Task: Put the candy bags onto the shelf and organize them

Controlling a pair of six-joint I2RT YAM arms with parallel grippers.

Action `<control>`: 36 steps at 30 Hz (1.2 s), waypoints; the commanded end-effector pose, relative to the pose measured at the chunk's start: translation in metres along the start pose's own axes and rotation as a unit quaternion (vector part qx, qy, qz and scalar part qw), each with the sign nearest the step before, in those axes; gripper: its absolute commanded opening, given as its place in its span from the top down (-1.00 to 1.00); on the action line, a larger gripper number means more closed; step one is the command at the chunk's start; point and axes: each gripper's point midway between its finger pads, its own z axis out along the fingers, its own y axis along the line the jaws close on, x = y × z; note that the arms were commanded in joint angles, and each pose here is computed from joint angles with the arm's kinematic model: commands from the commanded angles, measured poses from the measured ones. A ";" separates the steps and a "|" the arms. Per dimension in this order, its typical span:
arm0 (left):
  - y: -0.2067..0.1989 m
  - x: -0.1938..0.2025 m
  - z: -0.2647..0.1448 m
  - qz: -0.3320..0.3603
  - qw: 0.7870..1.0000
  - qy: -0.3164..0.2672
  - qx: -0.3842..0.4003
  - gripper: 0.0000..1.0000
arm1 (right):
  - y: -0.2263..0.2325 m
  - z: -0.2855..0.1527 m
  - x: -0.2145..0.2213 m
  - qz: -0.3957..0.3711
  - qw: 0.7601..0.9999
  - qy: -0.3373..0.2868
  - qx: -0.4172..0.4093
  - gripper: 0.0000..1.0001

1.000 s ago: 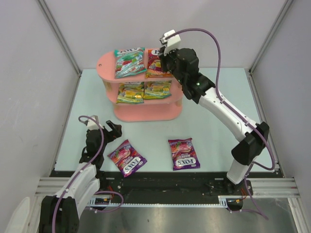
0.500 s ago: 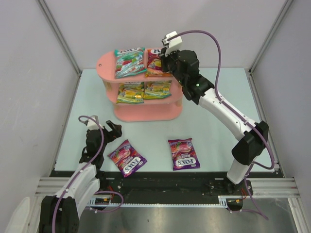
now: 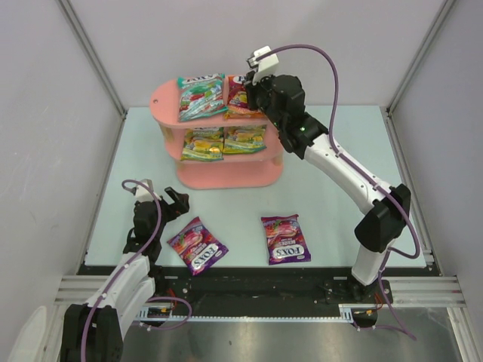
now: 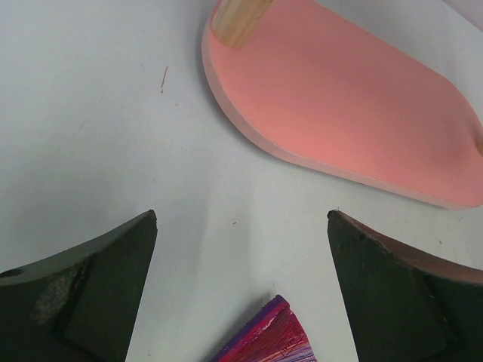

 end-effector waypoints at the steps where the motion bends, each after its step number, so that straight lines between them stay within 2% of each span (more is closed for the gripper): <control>1: -0.008 -0.017 0.002 -0.008 1.000 -0.022 0.011 -0.99 | 0.002 0.004 -0.001 -0.006 1.000 0.006 -0.001 1.00; 4: -0.008 -0.017 0.002 -0.008 1.000 -0.022 0.011 -1.00 | 0.001 0.003 -0.042 -0.003 0.999 -0.042 0.000 1.00; 5: -0.009 -0.018 0.002 -0.008 1.000 -0.023 0.012 -1.00 | 0.005 0.007 -0.043 -0.003 0.999 -0.042 -0.003 1.00; 6: -0.009 -0.017 0.002 -0.007 1.000 -0.022 0.012 -1.00 | 0.006 0.005 -0.065 -0.002 0.998 -0.057 -0.008 1.00; 9: -0.008 -0.017 0.002 -0.008 1.000 -0.022 0.011 -0.99 | 0.025 0.019 -0.061 -0.012 0.999 -0.044 -0.026 1.00; 10: -0.009 -0.018 0.002 -0.008 1.000 -0.023 0.013 -0.99 | 0.027 0.017 -0.084 -0.016 0.997 -0.067 -0.026 1.00; 11: -0.009 -0.017 0.002 -0.008 1.000 -0.022 0.012 -0.99 | 0.035 0.027 -0.071 -0.020 0.998 -0.053 -0.031 1.00; 13: -0.008 -0.018 0.001 -0.008 1.000 -0.023 0.011 -0.99 | 0.051 0.027 -0.080 -0.026 0.997 -0.060 -0.045 1.00; 15: -0.008 -0.017 0.002 -0.007 1.000 -0.022 0.011 -1.00 | 0.070 0.032 -0.071 -0.029 0.996 -0.055 -0.061 1.00; 22: -0.009 -0.018 0.001 -0.008 1.000 -0.023 0.012 -1.00 | 0.100 0.038 -0.059 -0.026 0.995 -0.053 -0.085 1.00; 27: -0.009 -0.018 0.001 -0.008 1.000 -0.024 0.012 -0.99 | 0.107 0.042 -0.054 -0.017 0.994 -0.052 -0.091 1.00; 36: -0.009 -0.018 0.001 -0.008 1.000 -0.023 0.012 -1.00 | 0.110 0.040 -0.021 -0.009 0.995 -0.012 -0.096 1.00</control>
